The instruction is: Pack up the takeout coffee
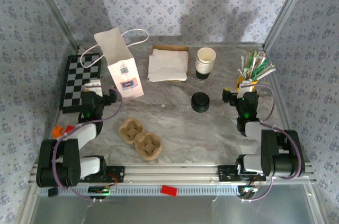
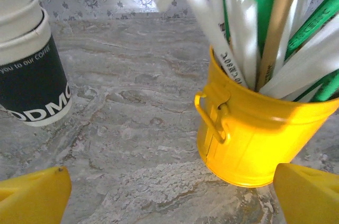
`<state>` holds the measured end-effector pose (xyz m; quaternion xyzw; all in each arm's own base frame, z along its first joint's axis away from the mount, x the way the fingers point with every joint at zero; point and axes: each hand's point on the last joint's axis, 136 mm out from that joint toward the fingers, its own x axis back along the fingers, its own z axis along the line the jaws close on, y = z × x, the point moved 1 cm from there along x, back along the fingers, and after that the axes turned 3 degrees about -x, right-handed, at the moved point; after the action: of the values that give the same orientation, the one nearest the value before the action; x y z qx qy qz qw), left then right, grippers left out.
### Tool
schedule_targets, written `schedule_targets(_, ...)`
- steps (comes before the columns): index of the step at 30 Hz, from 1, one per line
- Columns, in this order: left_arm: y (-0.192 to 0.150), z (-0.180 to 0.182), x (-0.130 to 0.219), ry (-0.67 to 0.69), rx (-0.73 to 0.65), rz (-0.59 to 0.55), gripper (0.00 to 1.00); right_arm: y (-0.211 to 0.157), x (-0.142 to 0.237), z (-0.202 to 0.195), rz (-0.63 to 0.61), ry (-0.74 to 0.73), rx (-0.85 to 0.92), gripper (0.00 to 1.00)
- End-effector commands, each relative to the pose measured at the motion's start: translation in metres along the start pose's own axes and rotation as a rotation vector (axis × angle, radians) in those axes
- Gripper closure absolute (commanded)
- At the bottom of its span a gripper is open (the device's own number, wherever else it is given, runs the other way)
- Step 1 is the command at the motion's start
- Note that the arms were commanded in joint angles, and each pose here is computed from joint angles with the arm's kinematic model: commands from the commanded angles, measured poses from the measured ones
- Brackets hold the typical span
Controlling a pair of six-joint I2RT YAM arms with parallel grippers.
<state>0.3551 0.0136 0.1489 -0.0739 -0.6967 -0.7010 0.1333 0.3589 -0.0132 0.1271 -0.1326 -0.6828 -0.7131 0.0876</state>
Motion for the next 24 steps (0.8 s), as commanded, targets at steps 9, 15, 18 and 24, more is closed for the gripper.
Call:
schedule_targets(9, 0.017, -0.003, 0.053, -0.043, 0.300, 0.058, 0.00, 0.003, 0.041, -0.020, 0.179, -0.148, -0.429, 0.00)
schedule_targets(15, 0.013, 0.005, 0.074, 0.016, 0.616, 0.083, 0.00, -0.004, 0.060, -0.027, 0.211, -0.115, -0.620, 0.00)
schedule_targets(18, 0.003, -0.002, 0.081, -0.007, 0.690, 0.158, 0.00, 0.000, 0.064, -0.024, 0.246, -0.116, -0.609, 0.00)
schedule_targets(24, -0.003, -0.026, 0.106, -0.088, 0.688, 0.277, 0.00, 0.004, 0.082, 0.002, 0.392, -0.116, -0.505, 0.00)
